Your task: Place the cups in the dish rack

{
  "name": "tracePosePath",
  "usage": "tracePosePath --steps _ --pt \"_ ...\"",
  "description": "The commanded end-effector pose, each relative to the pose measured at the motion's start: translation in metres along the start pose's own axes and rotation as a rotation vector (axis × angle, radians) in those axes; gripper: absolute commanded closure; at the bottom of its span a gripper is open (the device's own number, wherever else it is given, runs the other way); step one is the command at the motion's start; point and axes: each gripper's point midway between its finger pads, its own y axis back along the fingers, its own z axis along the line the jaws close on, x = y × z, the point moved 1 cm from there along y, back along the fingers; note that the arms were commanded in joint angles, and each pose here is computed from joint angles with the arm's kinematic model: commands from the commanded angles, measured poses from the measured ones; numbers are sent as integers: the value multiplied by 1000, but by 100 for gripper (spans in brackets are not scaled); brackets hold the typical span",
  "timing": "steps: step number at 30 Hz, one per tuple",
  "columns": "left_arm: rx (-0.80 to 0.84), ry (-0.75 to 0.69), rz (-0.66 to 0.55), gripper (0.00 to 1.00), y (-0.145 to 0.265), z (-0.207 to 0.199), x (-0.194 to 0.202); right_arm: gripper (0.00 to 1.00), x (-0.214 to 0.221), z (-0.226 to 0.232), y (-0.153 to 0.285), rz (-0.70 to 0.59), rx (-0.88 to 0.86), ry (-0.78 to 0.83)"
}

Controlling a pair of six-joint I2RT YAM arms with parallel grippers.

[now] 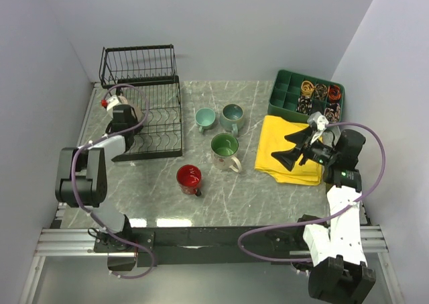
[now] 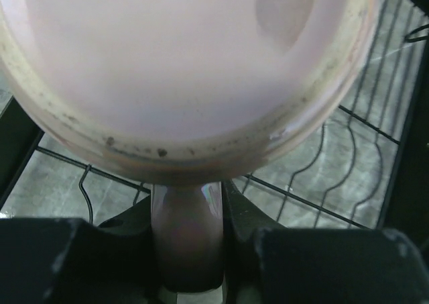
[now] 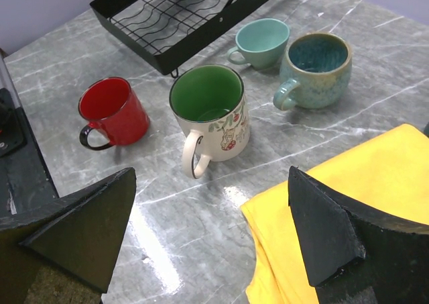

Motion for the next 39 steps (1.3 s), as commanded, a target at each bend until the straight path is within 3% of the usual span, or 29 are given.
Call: tracePosePath --steps 1,12,21,39 --pt "72 9 -176 99 -8 -34 -67 0 -4 1 2 -22 -8 21" --pt "0 -36 -133 99 -41 -29 -60 0 -5 -3 7 -34 14 13" --pt "-60 -109 -76 93 -65 -24 -54 0 -4 -4 8 -34 15 9" --pt "-77 -102 -23 59 -69 -24 -46 0 -7 -5 11 -43 24 12"
